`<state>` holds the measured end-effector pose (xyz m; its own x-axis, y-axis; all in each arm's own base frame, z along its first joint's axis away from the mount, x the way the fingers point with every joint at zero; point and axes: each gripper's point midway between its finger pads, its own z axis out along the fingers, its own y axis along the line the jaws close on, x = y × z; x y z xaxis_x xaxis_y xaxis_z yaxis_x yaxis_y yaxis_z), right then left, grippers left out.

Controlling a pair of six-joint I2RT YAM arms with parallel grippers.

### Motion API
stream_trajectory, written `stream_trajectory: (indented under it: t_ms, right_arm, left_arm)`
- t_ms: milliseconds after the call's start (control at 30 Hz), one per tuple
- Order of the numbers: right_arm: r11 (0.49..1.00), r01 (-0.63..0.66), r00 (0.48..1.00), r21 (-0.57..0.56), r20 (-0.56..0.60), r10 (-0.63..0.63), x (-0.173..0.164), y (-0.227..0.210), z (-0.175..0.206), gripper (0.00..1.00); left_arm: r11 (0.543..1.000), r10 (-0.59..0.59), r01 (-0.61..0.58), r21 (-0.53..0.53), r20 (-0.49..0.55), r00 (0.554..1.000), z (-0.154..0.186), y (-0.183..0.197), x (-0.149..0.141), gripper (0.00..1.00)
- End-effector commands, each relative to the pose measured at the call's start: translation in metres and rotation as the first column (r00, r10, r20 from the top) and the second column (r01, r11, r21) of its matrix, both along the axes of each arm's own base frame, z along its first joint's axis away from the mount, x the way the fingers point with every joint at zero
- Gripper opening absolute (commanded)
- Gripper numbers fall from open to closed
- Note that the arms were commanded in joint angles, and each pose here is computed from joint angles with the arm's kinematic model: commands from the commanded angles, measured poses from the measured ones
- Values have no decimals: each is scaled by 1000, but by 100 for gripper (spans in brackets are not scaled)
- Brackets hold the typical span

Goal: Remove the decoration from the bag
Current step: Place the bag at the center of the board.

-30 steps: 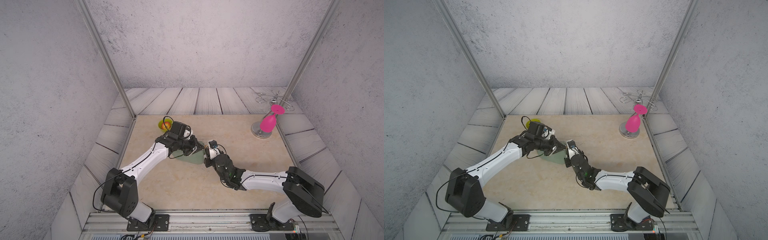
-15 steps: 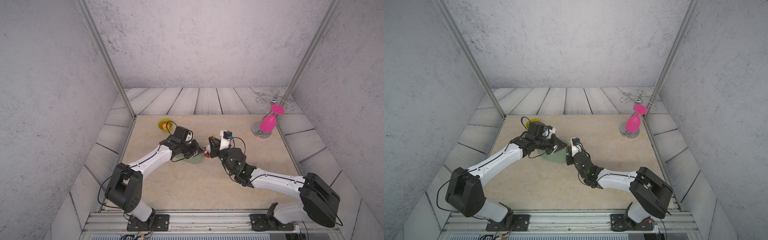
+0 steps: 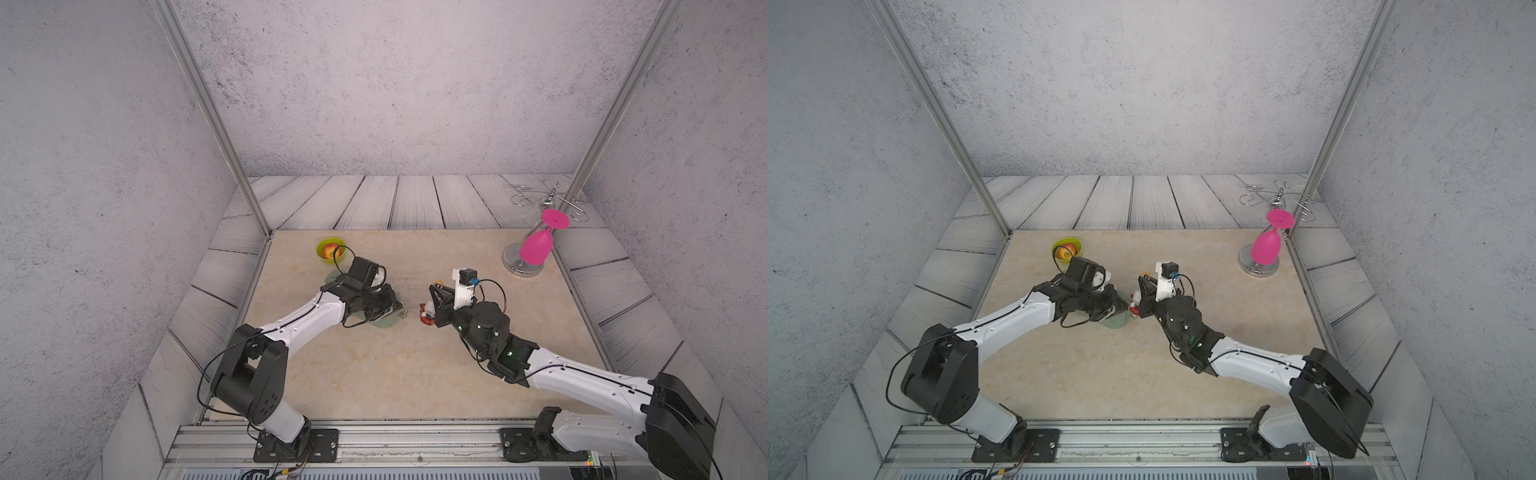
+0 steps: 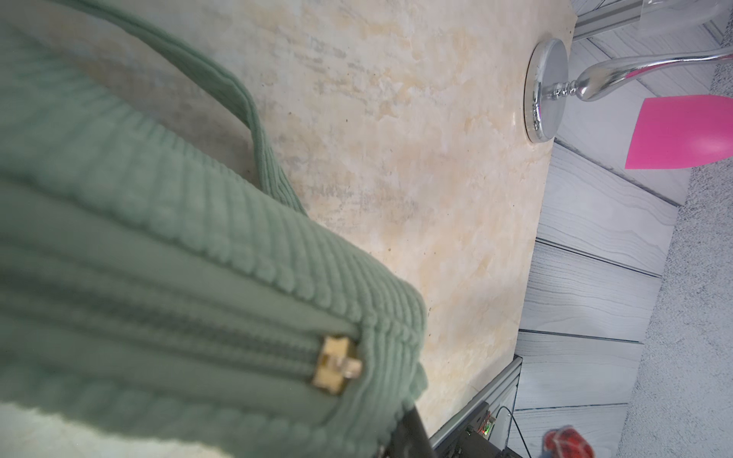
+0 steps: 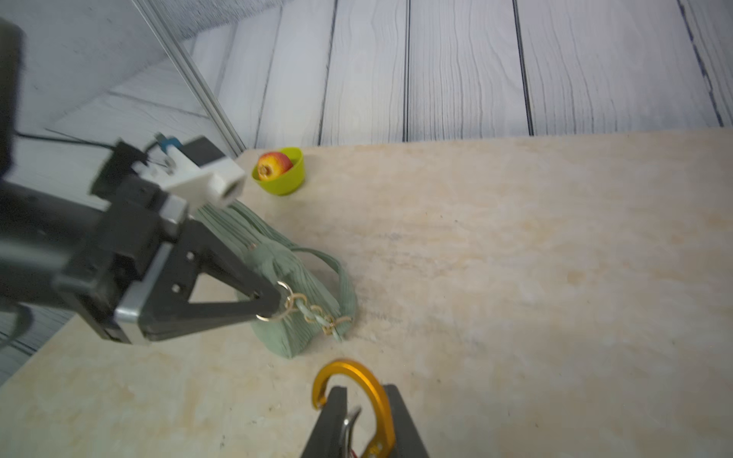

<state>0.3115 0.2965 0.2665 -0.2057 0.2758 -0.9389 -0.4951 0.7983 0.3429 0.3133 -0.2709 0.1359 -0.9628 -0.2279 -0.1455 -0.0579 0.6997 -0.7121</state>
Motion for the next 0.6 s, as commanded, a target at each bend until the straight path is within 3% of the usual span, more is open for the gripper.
stream_trajectory:
  t_ms: [0,300,567]
  right_arm:
    - [999,15,999,-45,-34,-16,-9,-17,-7,17]
    - [971,15,964,-239,-255,-78,-39,-60,-79,19]
    - [953,11,912,-303,-389,-134,-53,-79,-131,20]
  left_arm:
    - [999,3,-4,33,44,999,0,3,9,0]
    - [999,45,-45,-3,51,998,12,-4,11,0]
    - [993,102,-99,-57,40,994,22,-30,6,0]
